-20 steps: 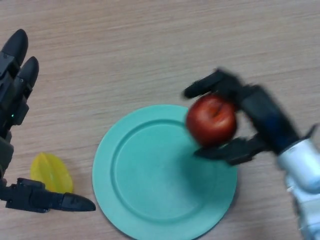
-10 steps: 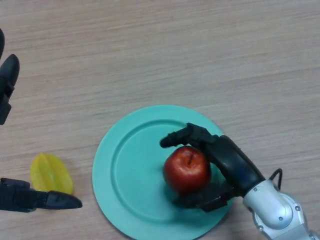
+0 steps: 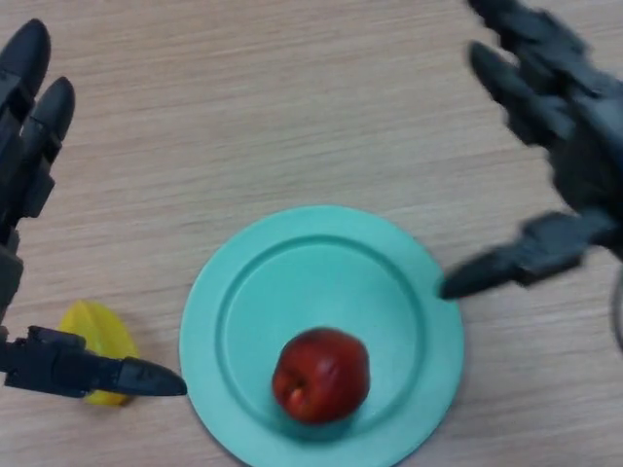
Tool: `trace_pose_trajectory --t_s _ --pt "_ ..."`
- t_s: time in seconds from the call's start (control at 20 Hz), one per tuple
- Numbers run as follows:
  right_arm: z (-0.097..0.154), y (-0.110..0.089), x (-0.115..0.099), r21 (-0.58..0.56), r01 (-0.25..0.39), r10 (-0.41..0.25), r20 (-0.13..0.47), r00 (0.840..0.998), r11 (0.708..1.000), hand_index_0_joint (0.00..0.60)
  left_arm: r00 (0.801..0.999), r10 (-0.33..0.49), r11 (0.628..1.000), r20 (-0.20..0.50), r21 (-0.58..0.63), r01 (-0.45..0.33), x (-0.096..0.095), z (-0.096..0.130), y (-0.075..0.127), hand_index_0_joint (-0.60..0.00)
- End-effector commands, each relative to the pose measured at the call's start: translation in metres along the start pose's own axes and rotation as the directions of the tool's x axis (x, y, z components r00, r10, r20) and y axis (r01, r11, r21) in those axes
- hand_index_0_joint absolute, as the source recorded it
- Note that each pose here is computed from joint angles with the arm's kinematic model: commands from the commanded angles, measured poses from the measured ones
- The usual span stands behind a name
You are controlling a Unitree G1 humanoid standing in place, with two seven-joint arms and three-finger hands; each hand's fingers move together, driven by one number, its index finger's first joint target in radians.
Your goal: Pick up the red apple and place it on the plate
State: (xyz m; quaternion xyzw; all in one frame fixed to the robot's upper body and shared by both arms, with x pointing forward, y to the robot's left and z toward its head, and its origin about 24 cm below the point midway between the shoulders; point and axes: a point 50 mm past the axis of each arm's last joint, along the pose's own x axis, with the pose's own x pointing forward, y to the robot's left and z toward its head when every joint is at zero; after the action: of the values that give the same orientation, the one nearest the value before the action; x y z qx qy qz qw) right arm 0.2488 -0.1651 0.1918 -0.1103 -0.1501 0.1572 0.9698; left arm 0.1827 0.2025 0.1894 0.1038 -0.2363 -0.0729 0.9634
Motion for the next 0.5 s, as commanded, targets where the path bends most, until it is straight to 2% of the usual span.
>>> trace_pose_trajectory --t_s 0.05,0.1,0.2,0.5 --pt "0.017 -0.002 -0.019 -0.004 -0.010 0.010 0.168 0.986 1.000 0.000 0.991 0.032 0.994 0.131 0.101 -0.046 -0.002 0.019 0.006 0.000" --pt "0.008 0.000 -0.030 0.037 0.008 -0.013 0.145 0.989 0.999 0.000 0.993 0.036 0.996 0.115 0.083 -0.046 -0.001 0.016 0.006 0.000" --pt "0.002 0.006 -0.037 0.074 0.008 -0.017 0.124 0.992 0.997 0.000 0.995 0.038 0.998 0.091 0.047 -0.042 -0.001 0.012 0.005 0.000" --pt "0.003 0.008 -0.041 0.080 0.007 -0.016 0.117 0.993 0.997 0.000 0.996 0.031 0.998 0.089 0.044 -0.035 0.001 0.011 0.004 0.000"
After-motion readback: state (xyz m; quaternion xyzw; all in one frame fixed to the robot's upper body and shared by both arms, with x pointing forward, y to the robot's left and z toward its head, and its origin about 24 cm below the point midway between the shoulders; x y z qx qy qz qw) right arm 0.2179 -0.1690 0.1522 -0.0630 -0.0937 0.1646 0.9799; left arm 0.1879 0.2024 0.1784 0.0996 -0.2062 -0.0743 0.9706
